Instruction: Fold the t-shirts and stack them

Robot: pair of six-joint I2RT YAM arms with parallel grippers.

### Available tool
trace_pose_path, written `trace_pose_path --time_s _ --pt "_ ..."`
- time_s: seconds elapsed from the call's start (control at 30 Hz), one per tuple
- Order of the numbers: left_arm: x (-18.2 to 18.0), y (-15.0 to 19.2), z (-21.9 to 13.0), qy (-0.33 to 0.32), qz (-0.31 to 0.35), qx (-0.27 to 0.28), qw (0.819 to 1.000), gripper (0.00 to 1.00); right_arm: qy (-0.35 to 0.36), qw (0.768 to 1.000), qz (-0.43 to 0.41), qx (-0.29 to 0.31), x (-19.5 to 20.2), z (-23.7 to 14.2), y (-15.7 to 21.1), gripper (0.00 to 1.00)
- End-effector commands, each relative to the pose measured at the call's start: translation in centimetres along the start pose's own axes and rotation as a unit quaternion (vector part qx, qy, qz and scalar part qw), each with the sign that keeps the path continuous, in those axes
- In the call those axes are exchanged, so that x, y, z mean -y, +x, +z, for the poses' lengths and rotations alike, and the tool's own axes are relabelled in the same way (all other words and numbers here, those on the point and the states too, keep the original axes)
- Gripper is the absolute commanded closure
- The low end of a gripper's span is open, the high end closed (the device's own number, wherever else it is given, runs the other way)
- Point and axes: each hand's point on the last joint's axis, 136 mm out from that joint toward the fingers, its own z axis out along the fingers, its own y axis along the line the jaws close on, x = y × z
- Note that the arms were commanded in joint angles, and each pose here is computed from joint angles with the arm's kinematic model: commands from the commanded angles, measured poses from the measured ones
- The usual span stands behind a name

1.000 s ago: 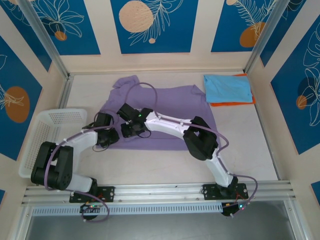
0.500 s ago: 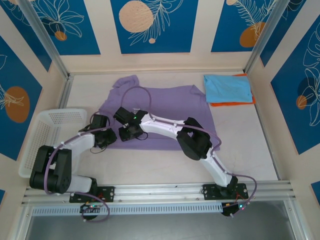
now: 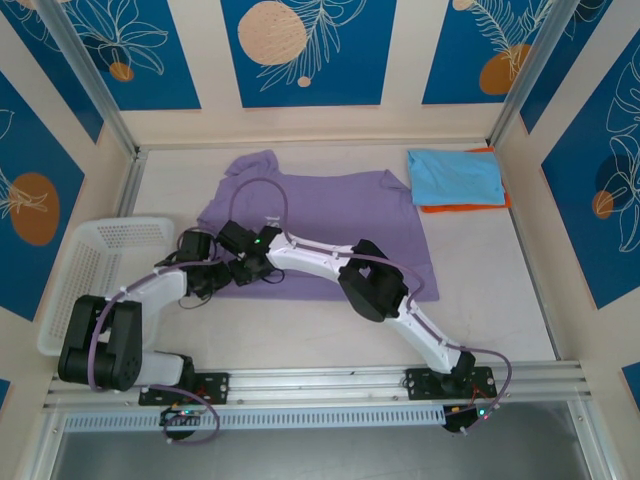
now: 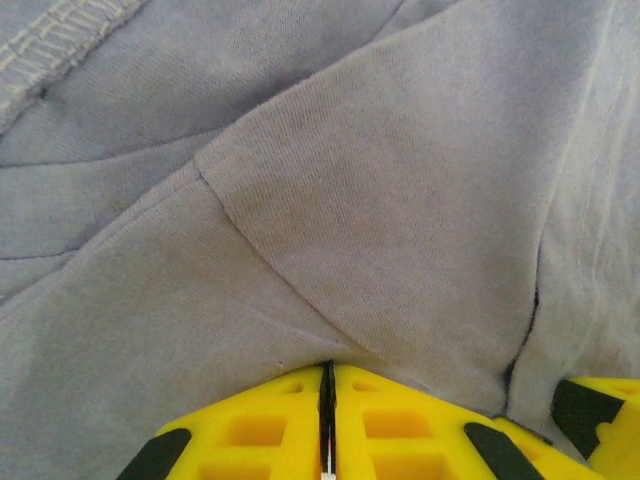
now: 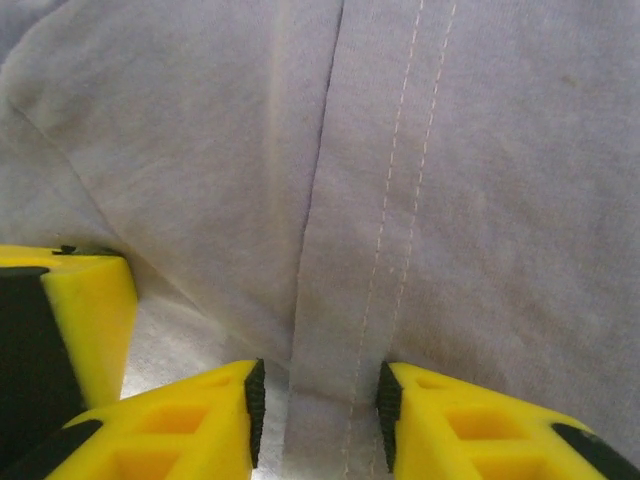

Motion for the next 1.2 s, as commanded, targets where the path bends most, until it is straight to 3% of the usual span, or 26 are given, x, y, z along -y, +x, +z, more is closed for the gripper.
trace_pose_path --time_s 0.0,0.43,1.17 --pt "-1.8 1.0 0.0 -0.024 -0.016 -0.014 0.999 0.90 0.018 1.000 -0.009 -0.020 0.5 1.0 1.1 0.67" --pt "-2.3 0.8 0.0 -0.034 -0.020 -0.008 0.999 0.90 -0.030 0.999 0.016 0.003 0.6 -2.2 -0.6 0.94" --pt "-3.0 0.6 -0.3 -0.050 -0.022 0.003 0.999 0.90 -0.116 0.987 0.107 -0.002 7.4 -4.6 -4.5 0.99"
